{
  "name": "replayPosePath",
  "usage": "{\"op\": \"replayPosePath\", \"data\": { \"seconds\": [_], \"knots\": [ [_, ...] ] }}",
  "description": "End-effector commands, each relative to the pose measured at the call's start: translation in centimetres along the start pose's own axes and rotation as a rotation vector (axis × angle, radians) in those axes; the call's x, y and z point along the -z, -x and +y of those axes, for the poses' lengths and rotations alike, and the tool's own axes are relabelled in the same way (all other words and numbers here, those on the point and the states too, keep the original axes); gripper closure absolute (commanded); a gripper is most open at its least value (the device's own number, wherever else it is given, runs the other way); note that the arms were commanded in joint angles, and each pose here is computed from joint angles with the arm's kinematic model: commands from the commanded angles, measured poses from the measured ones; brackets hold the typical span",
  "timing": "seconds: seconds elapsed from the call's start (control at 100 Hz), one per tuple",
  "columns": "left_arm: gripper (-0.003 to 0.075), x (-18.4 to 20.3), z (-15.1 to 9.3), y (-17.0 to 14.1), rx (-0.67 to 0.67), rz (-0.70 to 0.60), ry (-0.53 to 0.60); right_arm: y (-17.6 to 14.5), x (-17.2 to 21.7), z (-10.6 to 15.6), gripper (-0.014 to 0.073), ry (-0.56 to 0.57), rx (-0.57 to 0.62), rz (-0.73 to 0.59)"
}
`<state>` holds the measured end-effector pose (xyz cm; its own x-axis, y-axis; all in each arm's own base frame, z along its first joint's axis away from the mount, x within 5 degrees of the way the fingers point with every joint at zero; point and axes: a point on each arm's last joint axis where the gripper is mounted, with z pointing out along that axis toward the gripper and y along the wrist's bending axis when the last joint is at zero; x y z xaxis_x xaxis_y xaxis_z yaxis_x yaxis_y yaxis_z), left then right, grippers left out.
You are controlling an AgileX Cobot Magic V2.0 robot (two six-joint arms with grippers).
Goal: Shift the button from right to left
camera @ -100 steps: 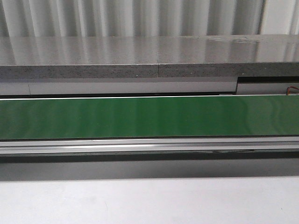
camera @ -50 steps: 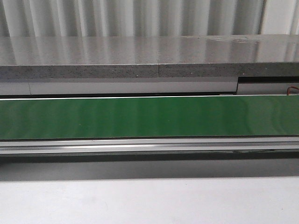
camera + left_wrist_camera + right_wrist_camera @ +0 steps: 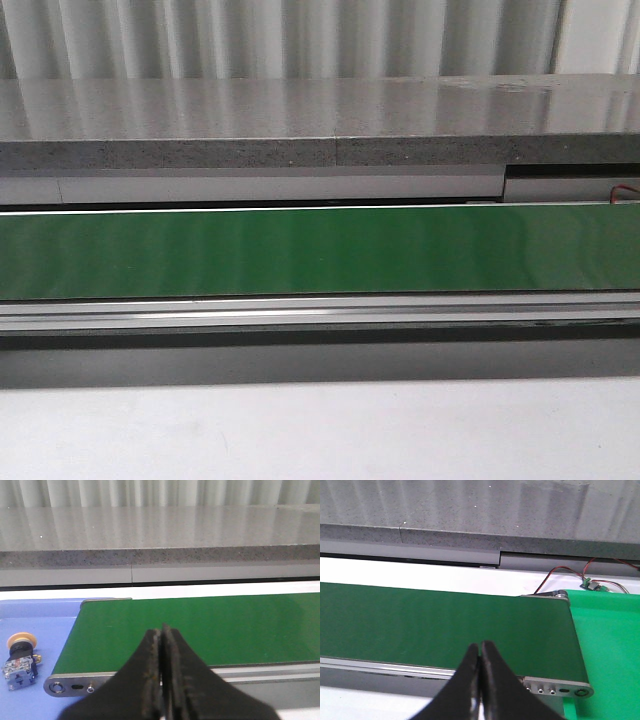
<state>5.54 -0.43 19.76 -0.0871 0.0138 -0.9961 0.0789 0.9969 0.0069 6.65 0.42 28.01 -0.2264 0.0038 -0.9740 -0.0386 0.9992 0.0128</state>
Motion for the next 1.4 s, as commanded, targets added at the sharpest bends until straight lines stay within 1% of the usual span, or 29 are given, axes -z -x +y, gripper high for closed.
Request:
{"op": "replayPosePath", "data": {
  "seconds": [0.0, 0.79, 1.01, 1.17, 1.27, 1.33, 1.39],
  "knots": [
    [0.074, 0.1, 0.0, -0.1, 0.007, -0.071, 0.001, 1.5, 0.2, -0.1, 0.0662, -0.007, 0.005, -0.095],
    [0.074, 0.1, 0.0, -0.1, 0.007, -0.071, 0.001, 1.5, 0.2, -0.1, 0.0662, -0.007, 0.005, -0.095],
    [0.074, 0.1, 0.0, -0.1, 0.007, -0.071, 0.001, 1.7, 0.2, -0.2, 0.0662, -0.03, 0.028, -0.142],
    [0.074, 0.1, 0.0, -0.1, 0.007, -0.071, 0.001, 0.9, 0.2, -0.7, 0.0662, -0.086, 0.087, -0.21],
    [0.074, 0.1, 0.0, -0.1, 0.007, -0.071, 0.001, -0.3, 0.4, -1.0, 0.0662, -0.127, 0.017, -0.254],
    [0.074, 0.1, 0.0, -0.1, 0.007, -0.071, 0.001, -1.2, 0.3, -1.2, 0.0662, -0.156, 0.001, -0.283],
    [0.074, 0.1, 0.0, -0.1, 0.007, -0.071, 0.001, -2.5, 0.0, -1.3, 0.0662, -0.177, -0.001, -0.284]
  ]
}}
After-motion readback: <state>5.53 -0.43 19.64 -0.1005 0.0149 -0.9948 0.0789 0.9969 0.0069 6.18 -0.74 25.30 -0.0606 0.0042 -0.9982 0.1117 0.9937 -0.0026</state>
